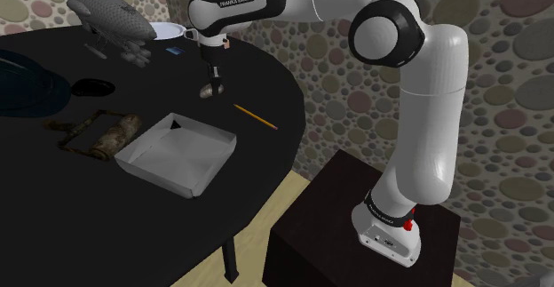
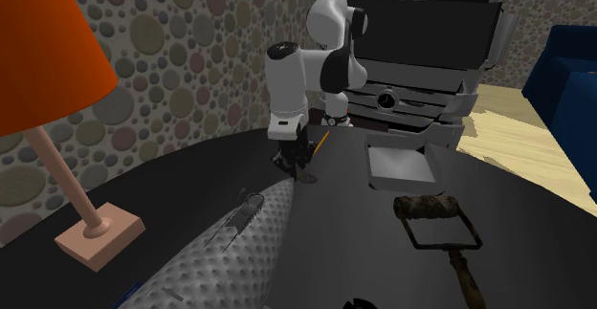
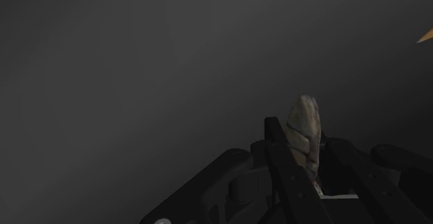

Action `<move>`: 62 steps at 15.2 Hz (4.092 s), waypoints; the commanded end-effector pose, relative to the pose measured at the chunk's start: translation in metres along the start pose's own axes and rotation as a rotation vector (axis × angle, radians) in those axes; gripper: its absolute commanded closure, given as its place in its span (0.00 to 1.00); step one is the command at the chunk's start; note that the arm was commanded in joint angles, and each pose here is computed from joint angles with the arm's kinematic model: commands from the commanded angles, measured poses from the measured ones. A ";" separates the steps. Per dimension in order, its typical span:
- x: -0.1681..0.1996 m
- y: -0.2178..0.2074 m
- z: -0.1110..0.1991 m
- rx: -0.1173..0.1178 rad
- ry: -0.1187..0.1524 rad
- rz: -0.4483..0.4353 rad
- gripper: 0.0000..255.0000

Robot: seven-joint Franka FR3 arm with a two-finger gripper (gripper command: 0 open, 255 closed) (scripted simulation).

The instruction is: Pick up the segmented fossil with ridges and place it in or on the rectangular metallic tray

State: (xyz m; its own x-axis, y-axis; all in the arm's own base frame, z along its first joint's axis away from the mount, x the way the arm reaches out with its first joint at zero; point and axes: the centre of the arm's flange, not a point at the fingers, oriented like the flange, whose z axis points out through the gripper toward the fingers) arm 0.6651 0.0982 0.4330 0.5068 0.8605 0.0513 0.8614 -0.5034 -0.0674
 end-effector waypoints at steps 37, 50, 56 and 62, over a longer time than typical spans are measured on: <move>0.080 -0.190 -0.099 0.000 0.000 0.000 1.00; 0.116 -0.281 -0.064 0.000 0.000 0.000 1.00; 0.114 -0.278 -0.032 0.000 0.000 0.000 1.00; 0.113 -0.278 -0.023 0.000 0.000 0.000 1.00</move>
State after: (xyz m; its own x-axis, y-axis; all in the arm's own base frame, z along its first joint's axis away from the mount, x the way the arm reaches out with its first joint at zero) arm 0.4840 0.3338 0.4806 0.5068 0.8605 0.0513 0.8615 -0.5033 -0.0673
